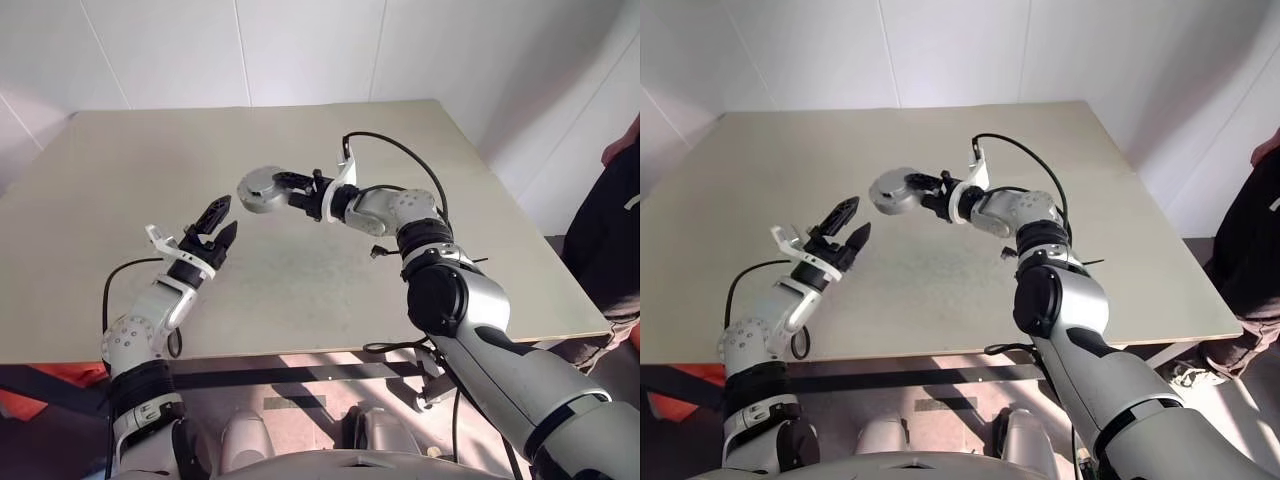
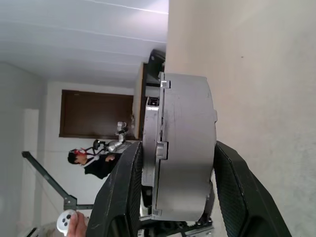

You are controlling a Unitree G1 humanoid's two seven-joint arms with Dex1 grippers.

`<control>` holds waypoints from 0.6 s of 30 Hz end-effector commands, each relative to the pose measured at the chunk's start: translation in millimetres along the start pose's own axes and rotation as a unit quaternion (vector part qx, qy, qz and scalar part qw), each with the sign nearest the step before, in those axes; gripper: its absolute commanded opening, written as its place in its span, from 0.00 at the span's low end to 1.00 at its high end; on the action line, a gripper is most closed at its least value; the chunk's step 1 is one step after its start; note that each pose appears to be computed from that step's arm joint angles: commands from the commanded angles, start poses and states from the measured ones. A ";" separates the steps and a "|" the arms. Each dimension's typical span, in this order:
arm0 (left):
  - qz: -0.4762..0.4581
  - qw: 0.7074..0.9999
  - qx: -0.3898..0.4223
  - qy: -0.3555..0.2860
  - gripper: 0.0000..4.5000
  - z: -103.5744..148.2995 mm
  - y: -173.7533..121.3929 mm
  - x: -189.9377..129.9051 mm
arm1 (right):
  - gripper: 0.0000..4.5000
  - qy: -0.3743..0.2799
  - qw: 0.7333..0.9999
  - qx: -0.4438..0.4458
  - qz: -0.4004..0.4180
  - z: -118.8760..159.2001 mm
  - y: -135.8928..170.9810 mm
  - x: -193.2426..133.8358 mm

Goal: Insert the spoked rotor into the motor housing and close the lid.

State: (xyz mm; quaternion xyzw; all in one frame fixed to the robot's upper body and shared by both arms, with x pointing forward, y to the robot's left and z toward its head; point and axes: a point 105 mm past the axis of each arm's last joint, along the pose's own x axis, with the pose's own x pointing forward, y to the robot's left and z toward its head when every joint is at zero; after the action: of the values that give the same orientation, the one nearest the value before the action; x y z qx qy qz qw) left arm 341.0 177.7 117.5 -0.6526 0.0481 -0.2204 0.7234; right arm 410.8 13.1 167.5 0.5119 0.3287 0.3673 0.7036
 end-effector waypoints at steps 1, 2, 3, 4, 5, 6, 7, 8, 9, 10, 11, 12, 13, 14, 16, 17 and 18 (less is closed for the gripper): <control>-0.037 0.999 -0.022 0.007 0.99 -2.6 -12.3 10.7 | 0.45 -0.006 0.995 -0.038 0.094 10.7 62.1 -1.2; -0.045 0.998 -0.029 0.013 0.99 -5.5 -14.2 12.5 | 0.45 -0.001 0.994 -0.044 0.097 8.7 63.7 -1.5; -0.054 0.998 -0.035 0.020 0.99 -8.4 -16.6 14.3 | 0.45 0.002 0.994 -0.048 0.096 7.0 62.9 -1.7; -0.060 0.997 -0.039 0.024 0.99 -10.4 -18.3 15.4 | 0.45 0.003 0.994 -0.052 0.095 5.8 62.2 -1.9; -0.065 0.997 -0.043 0.028 0.99 -12.0 -19.7 16.0 | 0.45 0.005 0.994 -0.055 0.093 4.7 60.9 -2.1; -0.070 0.996 -0.047 0.033 0.99 -14.0 -21.0 16.7 | 0.45 0.006 0.995 -0.057 0.087 3.6 57.1 -2.1; -0.074 0.995 -0.050 0.040 0.99 -16.7 -22.2 16.9 | 0.45 0.007 0.995 -0.060 0.081 2.5 53.3 -2.0; -0.078 0.995 -0.051 0.046 0.99 -18.9 -23.4 16.9 | 0.45 0.008 0.995 -0.062 0.076 1.6 50.2 -1.9; -0.081 0.994 -0.052 0.052 0.99 -20.9 -24.4 16.6 | 0.45 0.008 0.995 -0.063 0.071 1.2 47.5 -1.9; -0.082 0.994 -0.052 0.055 0.99 -21.8 -24.9 16.2 | 0.45 0.007 0.996 -0.063 0.068 1.2 45.5 -1.9; -0.083 0.994 -0.052 0.057 0.99 -22.2 -25.3 15.6 | 0.45 0.006 0.996 -0.063 0.065 1.3 43.9 -1.9; -0.083 0.993 -0.051 0.058 0.99 -22.3 -25.6 14.8 | 0.45 0.005 0.996 -0.063 0.063 1.4 42.5 -1.9; -0.084 0.993 -0.051 0.059 0.99 -22.1 -25.9 14.1 | 0.45 0.005 0.996 -0.063 0.062 1.4 41.6 -1.9; -0.085 0.993 -0.049 0.060 0.99 -21.7 -26.8 13.2 | 0.45 0.005 0.996 -0.064 0.060 1.3 40.9 -1.8; -0.087 0.993 -0.048 0.061 0.99 -20.8 -28.3 12.6 | 0.45 0.005 0.996 -0.065 0.060 1.2 40.4 -1.8; -0.090 0.993 -0.047 0.059 0.99 -19.6 -29.5 13.1 | 0.45 0.006 0.996 -0.066 0.059 0.5 39.7 -1.4; -0.091 0.993 -0.046 0.058 0.99 -18.9 -30.3 13.5 | 0.45 0.007 0.996 -0.067 0.058 0.0 39.2 -1.2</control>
State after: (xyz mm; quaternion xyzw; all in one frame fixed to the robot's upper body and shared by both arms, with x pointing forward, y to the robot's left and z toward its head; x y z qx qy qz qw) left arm 340.3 150.6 130.3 -0.6808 0.0651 -0.2967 0.6665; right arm 401.6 19.2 179.2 0.4732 0.3175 0.4031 0.7161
